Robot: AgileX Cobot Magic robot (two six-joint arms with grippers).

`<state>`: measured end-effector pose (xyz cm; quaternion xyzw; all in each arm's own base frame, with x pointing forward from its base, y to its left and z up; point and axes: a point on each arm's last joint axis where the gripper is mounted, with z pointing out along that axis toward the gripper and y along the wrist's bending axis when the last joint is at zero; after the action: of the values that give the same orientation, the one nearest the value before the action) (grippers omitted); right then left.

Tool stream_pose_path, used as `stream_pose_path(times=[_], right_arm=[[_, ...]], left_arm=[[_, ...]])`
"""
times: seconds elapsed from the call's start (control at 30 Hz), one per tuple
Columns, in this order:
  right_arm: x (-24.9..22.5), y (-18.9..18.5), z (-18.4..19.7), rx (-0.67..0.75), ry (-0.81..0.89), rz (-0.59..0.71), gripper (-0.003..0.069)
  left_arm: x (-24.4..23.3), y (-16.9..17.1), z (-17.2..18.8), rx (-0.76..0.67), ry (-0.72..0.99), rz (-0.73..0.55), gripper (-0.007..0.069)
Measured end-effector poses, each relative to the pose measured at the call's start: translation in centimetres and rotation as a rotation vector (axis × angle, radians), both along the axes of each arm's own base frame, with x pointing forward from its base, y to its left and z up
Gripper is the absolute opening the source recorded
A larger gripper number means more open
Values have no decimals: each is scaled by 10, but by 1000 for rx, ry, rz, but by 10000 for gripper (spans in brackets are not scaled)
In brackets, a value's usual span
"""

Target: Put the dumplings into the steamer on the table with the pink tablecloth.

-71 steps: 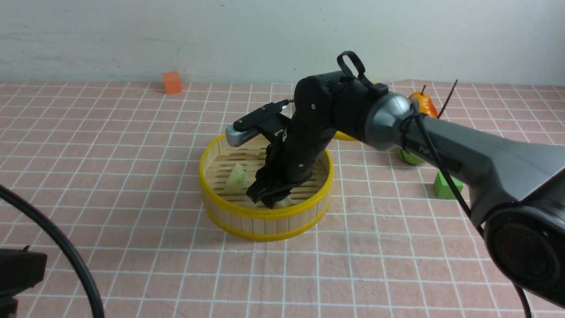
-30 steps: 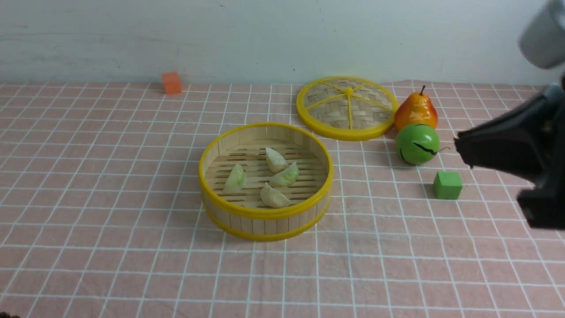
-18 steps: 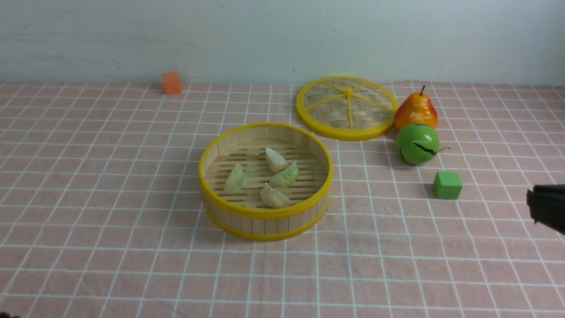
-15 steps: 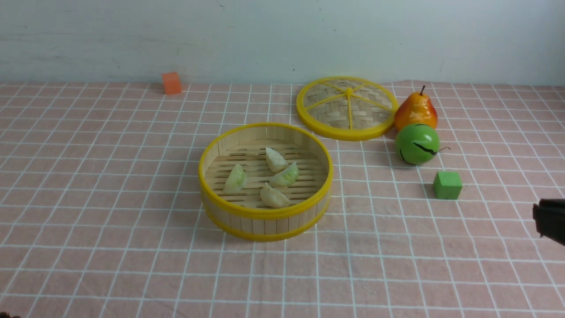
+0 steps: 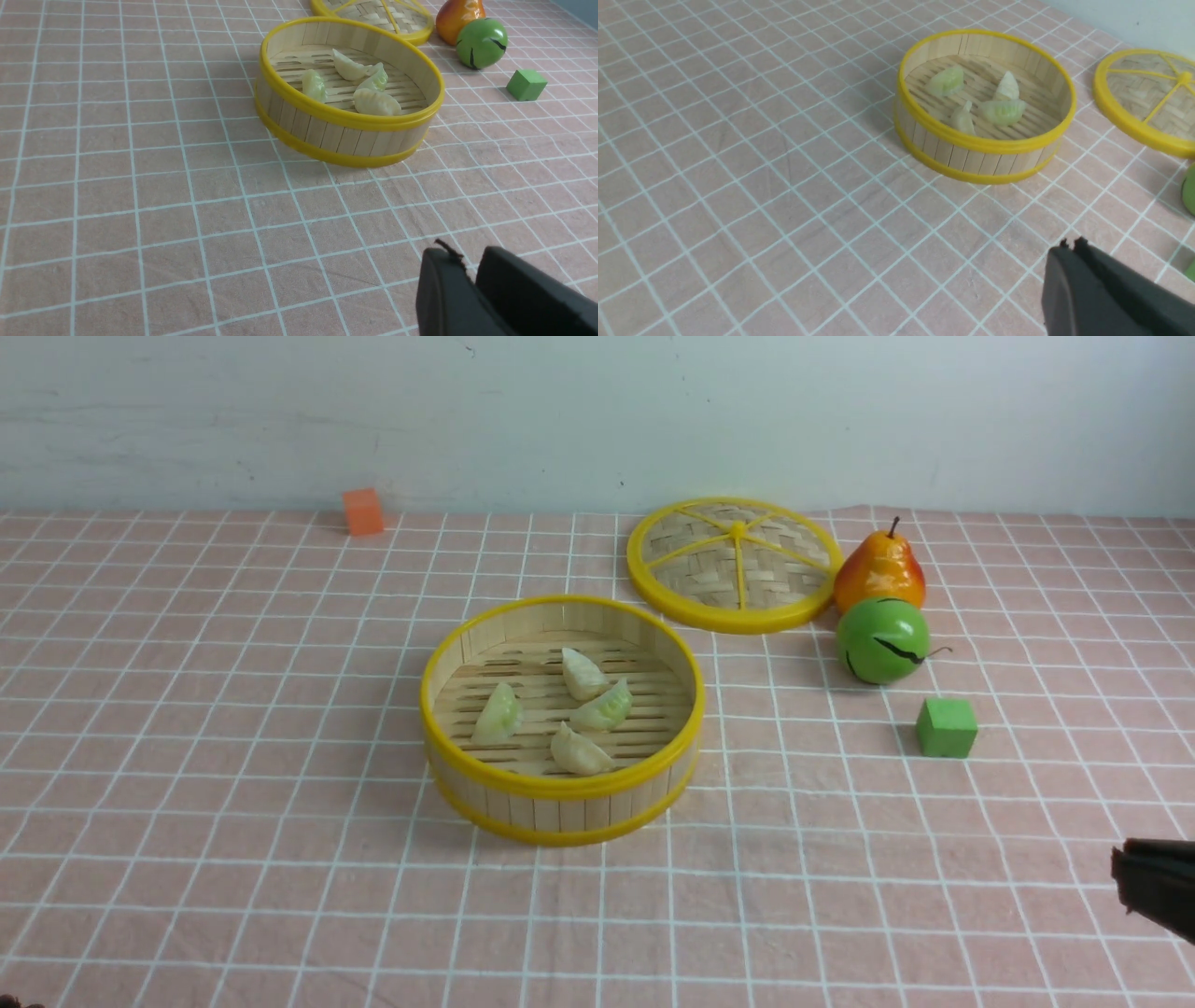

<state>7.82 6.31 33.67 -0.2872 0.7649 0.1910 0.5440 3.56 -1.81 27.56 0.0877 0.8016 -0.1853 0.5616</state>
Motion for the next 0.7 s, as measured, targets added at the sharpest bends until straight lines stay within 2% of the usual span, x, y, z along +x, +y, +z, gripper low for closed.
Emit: stream_pose_path(times=[0.07, 0.1, 0.13, 0.2, 0.27, 0.33, 0.5, 0.7], right_arm=[[-2, -6, -13, 63, -27, -56, -21], [-4, -15, -27, 156, -43, -146, -21], [-4, -16, -32, 160, -34, -158, -21], [-12, -31, -64, 267, -13, -321, -21], [-15, -36, -72, 281, -23, -372, -21], [-21, -46, -101, 272, -38, -492, -21], [-26, -61, -138, 221, -88, -707, -21], [-24, -68, -160, 184, -49, -835, -21]], left_arm=[[0, 0, 0, 0, 1, 0, 102], [0, 0, 0, 0, 1, 0, 102], [0, 0, 0, 0, 1, 0, 102], [0, 0, 0, 0, 1, 0, 102], [0, 0, 0, 0, 1, 0, 102], [0, 0, 0, 0, 1, 0, 102], [0, 0, 0, 0, 1, 0, 108], [0, 0, 0, 0, 3, -1, 111]])
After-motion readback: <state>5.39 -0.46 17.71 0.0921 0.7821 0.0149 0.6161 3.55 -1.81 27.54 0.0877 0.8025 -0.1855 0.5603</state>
